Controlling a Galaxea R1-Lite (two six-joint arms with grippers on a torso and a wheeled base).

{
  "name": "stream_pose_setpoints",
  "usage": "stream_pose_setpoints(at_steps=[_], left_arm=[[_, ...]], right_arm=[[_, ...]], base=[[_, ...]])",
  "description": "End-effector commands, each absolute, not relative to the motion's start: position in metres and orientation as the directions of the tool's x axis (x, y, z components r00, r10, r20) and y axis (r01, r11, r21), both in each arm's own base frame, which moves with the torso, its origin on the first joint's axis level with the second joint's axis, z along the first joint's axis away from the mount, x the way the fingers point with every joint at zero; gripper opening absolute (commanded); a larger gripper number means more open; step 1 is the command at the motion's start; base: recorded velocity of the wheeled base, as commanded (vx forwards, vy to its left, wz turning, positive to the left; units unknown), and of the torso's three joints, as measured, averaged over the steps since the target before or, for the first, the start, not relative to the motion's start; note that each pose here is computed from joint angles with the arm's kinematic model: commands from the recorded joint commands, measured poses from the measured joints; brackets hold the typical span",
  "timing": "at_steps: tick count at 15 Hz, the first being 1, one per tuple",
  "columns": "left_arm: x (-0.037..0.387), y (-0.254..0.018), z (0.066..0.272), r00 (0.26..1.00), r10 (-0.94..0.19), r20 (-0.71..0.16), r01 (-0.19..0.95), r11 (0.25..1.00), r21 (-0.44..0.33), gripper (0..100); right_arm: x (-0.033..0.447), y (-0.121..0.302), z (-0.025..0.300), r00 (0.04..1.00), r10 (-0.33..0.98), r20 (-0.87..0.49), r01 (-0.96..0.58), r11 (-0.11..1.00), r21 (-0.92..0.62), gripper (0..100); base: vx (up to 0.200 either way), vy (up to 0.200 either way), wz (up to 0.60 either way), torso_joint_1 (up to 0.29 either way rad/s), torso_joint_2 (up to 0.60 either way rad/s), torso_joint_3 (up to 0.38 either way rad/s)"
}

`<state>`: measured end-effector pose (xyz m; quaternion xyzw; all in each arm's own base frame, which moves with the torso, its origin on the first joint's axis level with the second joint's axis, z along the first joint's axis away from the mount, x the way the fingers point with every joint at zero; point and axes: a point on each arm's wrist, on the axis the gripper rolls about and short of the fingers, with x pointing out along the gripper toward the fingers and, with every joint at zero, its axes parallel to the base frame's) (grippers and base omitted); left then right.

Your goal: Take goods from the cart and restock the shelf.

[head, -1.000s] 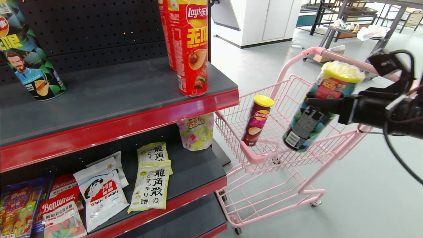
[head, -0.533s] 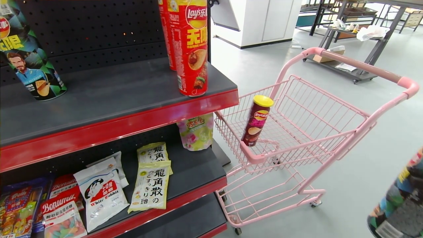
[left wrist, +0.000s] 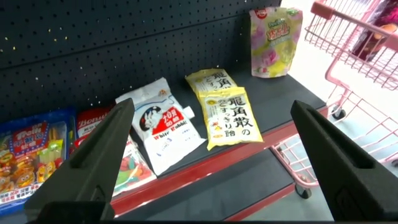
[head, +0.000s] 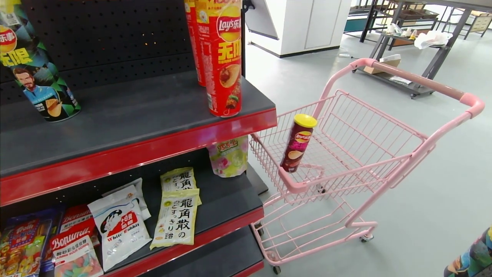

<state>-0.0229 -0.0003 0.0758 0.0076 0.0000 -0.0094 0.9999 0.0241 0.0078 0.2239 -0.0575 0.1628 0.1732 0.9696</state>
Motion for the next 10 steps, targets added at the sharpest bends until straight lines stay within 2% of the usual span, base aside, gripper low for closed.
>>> stream_pose_setpoints(at_steps=[1, 4, 10], left_arm=[[-0.023, 0.000, 0.076, 1.000, -0.018, 0.000, 0.018, 1.000, 0.015, 100], [-0.023, 0.000, 0.076, 1.000, -0.018, 0.002, 0.018, 1.000, 0.017, 100], [-0.023, 0.000, 0.076, 1.000, -0.020, 0.002, 0.020, 0.999, 0.029, 100]], right_arm=[[0.025, 0.008, 0.223, 0.884, 0.322, -0.339, -0.360, 0.932, -0.054, 0], [0.033, 0.010, 0.226, 0.875, 0.334, -0.352, -0.374, 0.926, -0.050, 0], [0.087, 0.029, 0.244, 0.788, 0.502, -0.355, -0.540, 0.842, -0.008, 0]], base=[[0.000, 0.000, 0.00, 0.134, -0.42, -0.281], [0.000, 0.000, 0.00, 0.173, -0.50, -0.326], [0.000, 0.000, 0.00, 0.217, -0.57, -0.348]])
